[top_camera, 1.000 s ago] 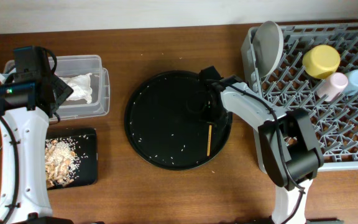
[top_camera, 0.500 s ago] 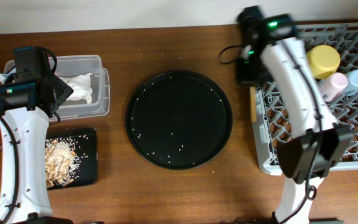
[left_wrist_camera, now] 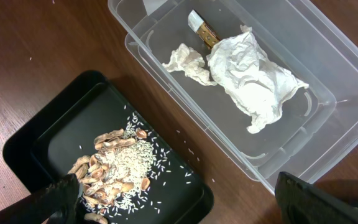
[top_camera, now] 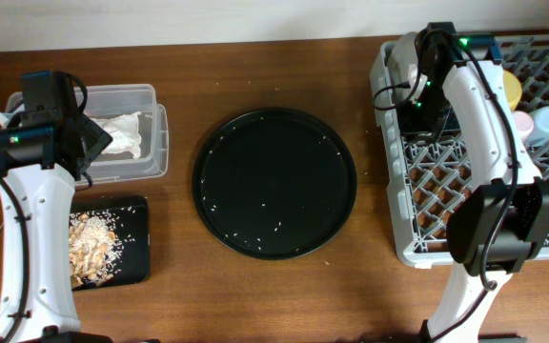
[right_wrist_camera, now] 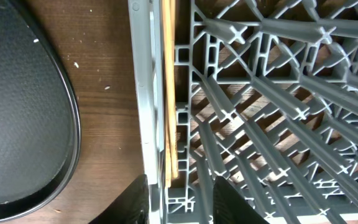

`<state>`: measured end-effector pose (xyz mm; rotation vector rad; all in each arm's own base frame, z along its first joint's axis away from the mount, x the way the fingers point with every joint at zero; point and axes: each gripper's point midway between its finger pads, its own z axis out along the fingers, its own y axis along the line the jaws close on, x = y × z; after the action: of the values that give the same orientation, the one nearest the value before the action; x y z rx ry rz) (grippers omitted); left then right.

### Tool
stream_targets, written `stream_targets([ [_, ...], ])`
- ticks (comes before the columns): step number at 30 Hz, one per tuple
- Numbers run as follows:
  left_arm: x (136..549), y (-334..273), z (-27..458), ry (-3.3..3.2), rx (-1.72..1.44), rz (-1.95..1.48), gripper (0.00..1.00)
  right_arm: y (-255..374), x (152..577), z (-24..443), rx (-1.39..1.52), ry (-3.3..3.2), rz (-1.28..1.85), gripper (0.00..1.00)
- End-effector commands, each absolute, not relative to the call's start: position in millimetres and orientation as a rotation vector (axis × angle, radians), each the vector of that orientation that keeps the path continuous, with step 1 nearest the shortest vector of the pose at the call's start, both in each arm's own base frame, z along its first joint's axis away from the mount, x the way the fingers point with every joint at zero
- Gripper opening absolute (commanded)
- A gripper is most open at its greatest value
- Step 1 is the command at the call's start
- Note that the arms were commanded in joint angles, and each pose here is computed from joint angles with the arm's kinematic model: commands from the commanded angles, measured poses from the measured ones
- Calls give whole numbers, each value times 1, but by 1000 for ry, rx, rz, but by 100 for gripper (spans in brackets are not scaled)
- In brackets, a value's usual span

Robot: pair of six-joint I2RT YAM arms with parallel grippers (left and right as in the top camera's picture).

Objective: Sort waste into correct bins and load items into the dishwasher rack

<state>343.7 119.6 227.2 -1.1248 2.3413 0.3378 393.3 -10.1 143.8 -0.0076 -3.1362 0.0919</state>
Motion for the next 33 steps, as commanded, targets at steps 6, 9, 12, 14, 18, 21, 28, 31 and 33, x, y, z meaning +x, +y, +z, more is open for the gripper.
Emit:
stream_targets([
  [6, 343, 121, 230, 2333, -1120, 350, 99, 32, 346, 173, -34, -3012, -275, 34],
  [9, 343, 121, 230, 2333, -1120, 350, 99, 60, 330, 211, 56, -3102, -314, 35],
  [12, 343, 121, 230, 2333, -1120, 350, 99, 95, 305, 227, 234, -3127, -309, 40],
  [14, 343, 121, 230, 2333, -1120, 350, 99, 100, 275, 213, 243, -3081, -129, 47],
  [18, 343, 121, 230, 2333, -1120, 350, 99, 91, 230, 224, 270, -3111, -137, 51],
  [21, 343, 121, 230, 2333, -1120, 350, 100, 76, 202, 265, 271, -3358, -197, 68],
  [28, 343, 121, 230, 2334, -1120, 350, 99, 65, 164, 288, 262, -3460, -261, 98],
  [31, 343, 121, 230, 2333, -1120, 350, 100, 67, 172, 280, 256, -3414, -236, 98],
  [33, 343, 121, 230, 2333, -1120, 350, 99, 70, 180, 272, 250, -3367, -212, 98],
])
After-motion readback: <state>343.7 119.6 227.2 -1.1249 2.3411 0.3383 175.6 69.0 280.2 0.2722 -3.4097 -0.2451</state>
